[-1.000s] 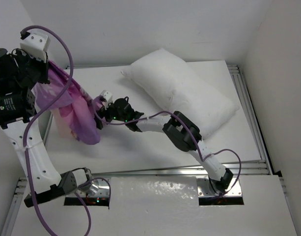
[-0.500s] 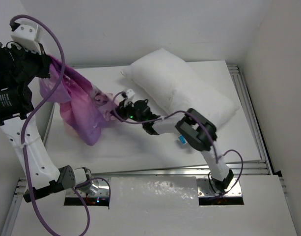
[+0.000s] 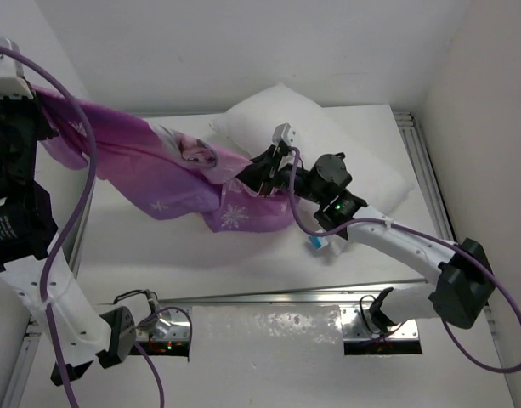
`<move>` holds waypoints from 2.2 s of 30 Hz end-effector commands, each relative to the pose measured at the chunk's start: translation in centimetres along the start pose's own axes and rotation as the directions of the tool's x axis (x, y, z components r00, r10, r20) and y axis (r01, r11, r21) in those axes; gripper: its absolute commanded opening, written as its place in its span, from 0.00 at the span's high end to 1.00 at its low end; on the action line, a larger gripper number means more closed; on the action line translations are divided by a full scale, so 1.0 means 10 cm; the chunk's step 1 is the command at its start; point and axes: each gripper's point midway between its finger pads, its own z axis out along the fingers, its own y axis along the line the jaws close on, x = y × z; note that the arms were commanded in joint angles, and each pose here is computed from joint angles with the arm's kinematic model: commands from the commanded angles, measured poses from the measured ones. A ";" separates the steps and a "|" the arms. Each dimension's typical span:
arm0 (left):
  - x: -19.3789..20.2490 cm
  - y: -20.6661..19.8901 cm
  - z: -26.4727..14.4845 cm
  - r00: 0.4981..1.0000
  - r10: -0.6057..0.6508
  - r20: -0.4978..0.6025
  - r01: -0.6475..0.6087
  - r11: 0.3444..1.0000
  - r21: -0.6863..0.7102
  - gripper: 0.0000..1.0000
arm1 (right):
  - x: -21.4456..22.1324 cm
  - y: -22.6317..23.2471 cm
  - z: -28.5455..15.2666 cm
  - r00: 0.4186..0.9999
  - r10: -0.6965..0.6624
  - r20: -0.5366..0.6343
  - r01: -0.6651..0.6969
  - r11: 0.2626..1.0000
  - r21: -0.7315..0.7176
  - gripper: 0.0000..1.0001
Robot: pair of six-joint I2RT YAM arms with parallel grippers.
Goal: Put the pillow into the pillowcase
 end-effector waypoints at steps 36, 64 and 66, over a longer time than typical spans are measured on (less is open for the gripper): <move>4.43 -1.22 0.24 0.418 0.575 -0.704 -0.225 0.816 0.533 0.27 | 2.38 -0.68 -0.05 0.743 -0.014 -0.669 0.147 0.979 0.143 0.13; 4.27 -0.78 0.04 0.365 0.487 -0.794 -0.407 0.850 0.334 1.00 | 2.72 -0.65 -0.26 0.684 -0.094 -0.723 0.303 0.938 0.165 1.00; 3.83 -0.55 0.12 0.440 0.437 -0.784 -0.476 0.854 0.208 1.00 | 2.60 -0.54 -0.33 0.687 -0.098 -0.720 0.279 0.951 0.136 1.00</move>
